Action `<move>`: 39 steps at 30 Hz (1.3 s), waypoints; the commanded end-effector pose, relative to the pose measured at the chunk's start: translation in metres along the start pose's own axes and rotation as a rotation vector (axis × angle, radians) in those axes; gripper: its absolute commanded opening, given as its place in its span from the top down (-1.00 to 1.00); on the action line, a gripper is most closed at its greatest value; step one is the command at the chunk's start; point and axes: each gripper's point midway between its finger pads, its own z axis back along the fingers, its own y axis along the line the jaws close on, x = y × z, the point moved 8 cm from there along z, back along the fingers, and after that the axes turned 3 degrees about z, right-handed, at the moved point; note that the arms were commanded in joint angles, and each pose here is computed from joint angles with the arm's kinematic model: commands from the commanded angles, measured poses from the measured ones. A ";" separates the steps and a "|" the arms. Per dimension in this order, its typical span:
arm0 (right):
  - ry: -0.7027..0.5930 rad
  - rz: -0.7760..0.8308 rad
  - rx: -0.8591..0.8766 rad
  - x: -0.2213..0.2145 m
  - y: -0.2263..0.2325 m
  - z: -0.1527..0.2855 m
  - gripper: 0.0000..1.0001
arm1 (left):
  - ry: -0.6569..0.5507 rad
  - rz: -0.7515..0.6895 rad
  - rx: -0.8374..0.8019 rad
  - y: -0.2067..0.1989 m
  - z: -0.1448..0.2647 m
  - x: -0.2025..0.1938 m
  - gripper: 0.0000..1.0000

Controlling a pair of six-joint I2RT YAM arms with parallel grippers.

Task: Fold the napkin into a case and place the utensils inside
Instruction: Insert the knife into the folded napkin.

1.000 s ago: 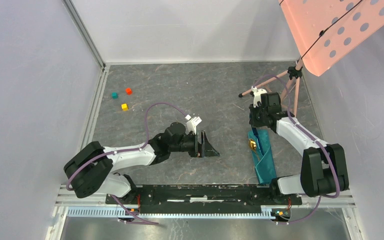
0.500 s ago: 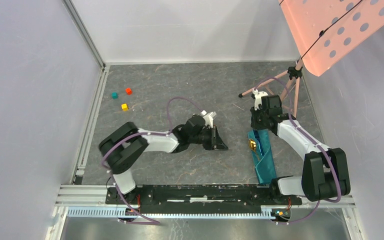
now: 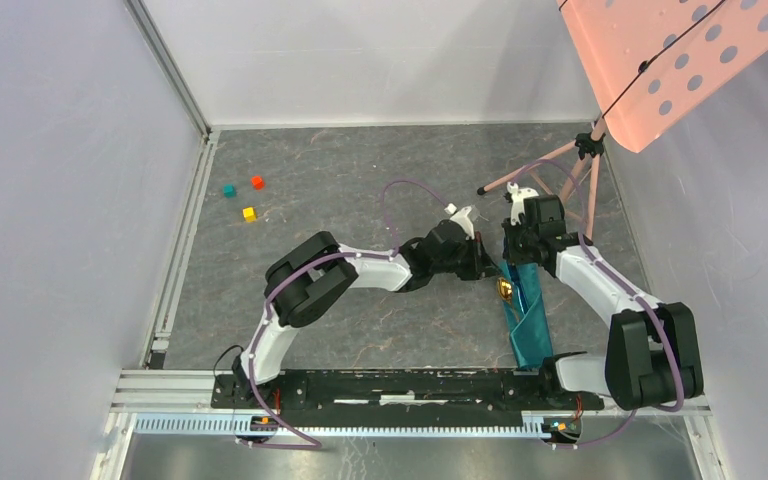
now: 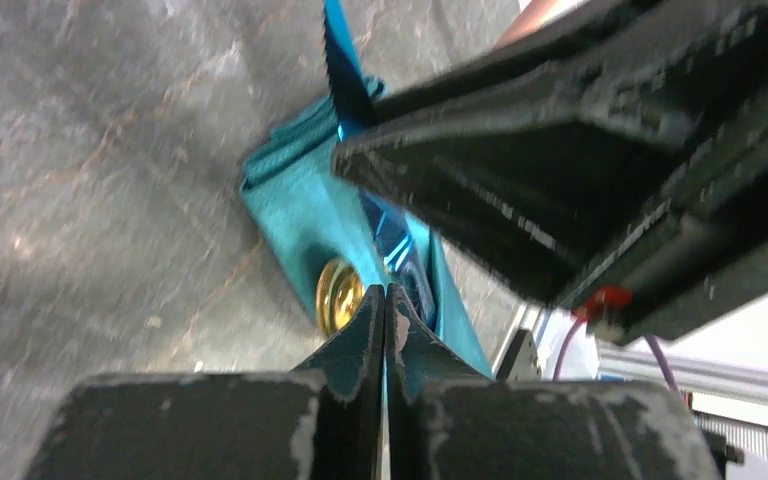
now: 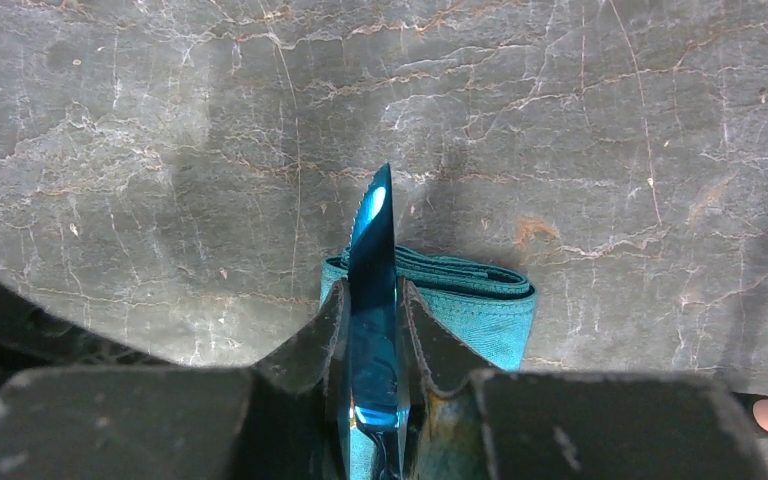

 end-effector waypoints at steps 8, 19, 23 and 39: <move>-0.078 -0.018 -0.057 0.010 -0.007 0.011 1.00 | -0.079 -0.010 0.027 0.005 -0.033 0.014 0.95; -0.041 -0.014 -0.051 0.001 -0.008 0.005 1.00 | -0.069 -0.003 0.004 0.006 -0.049 0.015 0.95; -0.024 -0.007 -0.049 -0.002 -0.008 0.005 1.00 | -0.057 0.013 0.029 0.013 -0.056 0.013 0.95; 0.065 -0.002 -0.058 -0.019 -0.008 0.008 1.00 | -0.057 0.067 0.223 0.052 -0.055 0.001 0.95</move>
